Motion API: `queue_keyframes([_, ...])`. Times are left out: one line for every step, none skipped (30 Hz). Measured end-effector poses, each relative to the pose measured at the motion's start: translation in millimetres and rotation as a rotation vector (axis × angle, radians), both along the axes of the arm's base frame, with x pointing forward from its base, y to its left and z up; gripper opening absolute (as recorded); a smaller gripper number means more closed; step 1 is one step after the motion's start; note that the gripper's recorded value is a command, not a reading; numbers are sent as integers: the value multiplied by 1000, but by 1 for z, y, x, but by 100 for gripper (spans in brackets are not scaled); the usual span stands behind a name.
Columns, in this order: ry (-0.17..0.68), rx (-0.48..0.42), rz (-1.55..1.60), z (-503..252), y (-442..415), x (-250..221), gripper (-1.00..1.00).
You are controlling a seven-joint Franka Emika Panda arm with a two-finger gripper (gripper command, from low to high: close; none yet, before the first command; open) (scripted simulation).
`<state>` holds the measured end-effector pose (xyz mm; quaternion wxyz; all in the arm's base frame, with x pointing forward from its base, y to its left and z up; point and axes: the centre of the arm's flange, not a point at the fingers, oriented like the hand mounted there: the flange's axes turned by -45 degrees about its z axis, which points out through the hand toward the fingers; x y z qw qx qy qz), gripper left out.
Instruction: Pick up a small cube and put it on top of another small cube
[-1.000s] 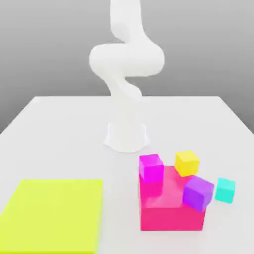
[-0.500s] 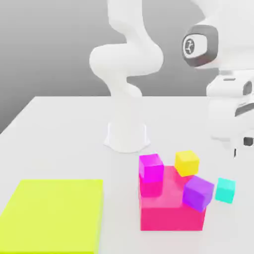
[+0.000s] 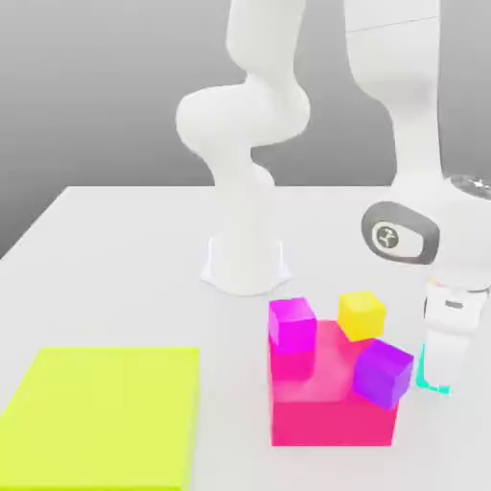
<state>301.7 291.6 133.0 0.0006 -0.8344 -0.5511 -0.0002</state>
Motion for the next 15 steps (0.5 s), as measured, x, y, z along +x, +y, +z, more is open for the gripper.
queue_keyframes([0, 0, 0, 0, 0, 0, -100])
queue_keyframes([0, -1, 1, -5, 0, 0, -100])
queue_keyframes([0, -1, 0, -2, 0, 0, -100])
queue_keyframes([0, 0, 0, 6, 0, 0, -100])
queue_keyframes([1, 1, 0, 15, 1, 0, -100])
queue_keyframes([1, 1, 0, 25, 1, 1, -100])
queue_keyframes([0, 1, 0, 35, 1, 1, -100])
queue_keyframes([0, 0, 0, 45, 0, 0, -100])
queue_keyframes([-1, -3, -11, 56, -2, 2, -100])
queue_keyframes([-4, -6, -62, 68, -8, 13, -100])
queue_keyframes([-6, -10, -129, 81, -17, 26, -100])
queue_keyframes([-8, -12, -214, 94, -33, 43, -100])
queue_keyframes([-9, -13, -285, 108, -43, 55, -100])
queue_keyframes([-9, -14, -363, 122, -57, 68, -100])
queue_keyframes([-8, -13, -440, 136, -71, 79, -100])
